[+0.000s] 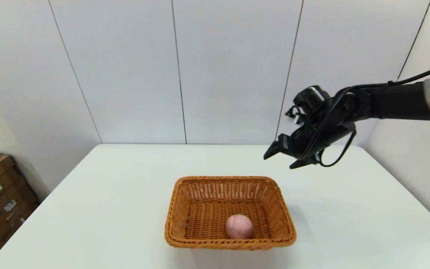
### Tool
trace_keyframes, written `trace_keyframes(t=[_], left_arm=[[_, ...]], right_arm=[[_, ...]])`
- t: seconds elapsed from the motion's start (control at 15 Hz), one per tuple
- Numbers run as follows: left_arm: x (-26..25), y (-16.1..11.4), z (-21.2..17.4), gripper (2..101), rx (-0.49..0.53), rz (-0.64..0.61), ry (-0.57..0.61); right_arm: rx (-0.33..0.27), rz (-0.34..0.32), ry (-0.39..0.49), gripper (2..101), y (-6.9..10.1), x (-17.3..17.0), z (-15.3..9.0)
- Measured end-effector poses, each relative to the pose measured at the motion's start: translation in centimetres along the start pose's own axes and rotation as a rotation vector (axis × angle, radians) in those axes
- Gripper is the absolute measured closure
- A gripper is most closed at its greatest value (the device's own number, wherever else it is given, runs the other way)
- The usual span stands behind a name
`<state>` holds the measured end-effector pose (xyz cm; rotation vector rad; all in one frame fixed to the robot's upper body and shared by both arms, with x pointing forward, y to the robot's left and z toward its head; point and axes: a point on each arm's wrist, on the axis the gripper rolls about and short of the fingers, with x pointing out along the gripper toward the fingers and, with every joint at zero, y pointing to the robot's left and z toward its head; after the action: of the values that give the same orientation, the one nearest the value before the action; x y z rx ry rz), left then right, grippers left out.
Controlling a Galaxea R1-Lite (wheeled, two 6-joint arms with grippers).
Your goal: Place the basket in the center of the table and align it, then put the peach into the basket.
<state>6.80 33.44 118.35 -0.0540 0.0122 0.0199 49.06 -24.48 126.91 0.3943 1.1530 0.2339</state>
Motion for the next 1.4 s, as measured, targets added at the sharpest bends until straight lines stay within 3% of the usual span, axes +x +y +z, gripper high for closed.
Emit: trace_keyframes(t=[0.2,0.33,0.4,0.53,0.67,0.8,1.4], left_arm=[[0.0,0.0,0.0,5.4,0.000,0.000,0.000],[0.0,0.0,0.0,5.4,0.000,0.000,0.000],[0.0,0.0,0.0,5.4,0.000,0.000,0.000],[0.0,0.0,0.0,5.4,0.000,-0.001,0.000],[0.0,0.0,0.0,5.4,0.000,-0.001,0.000],[0.0,0.0,0.0,5.4,-0.001,-0.001,0.000],[0.0,0.0,0.0,5.4,-0.003,-0.001,0.000]], right_arm=[[0.113,-0.025,-0.057,11.1,-7.9,-2.4,2.9],[0.166,-0.023,-0.050,9.5,-12.6,-4.2,3.3],[0.193,-0.014,-0.031,8.9,-14.4,-5.2,3.0],[0.223,0.018,-0.002,7.9,-15.8,-7.6,1.9],[0.215,0.038,-0.006,7.1,-16.3,-9.9,0.4],[0.169,0.039,-0.019,6.5,-15.8,-12.2,-1.5],[-0.131,0.025,-0.179,5.2,-9.2,-21.1,-13.9]])
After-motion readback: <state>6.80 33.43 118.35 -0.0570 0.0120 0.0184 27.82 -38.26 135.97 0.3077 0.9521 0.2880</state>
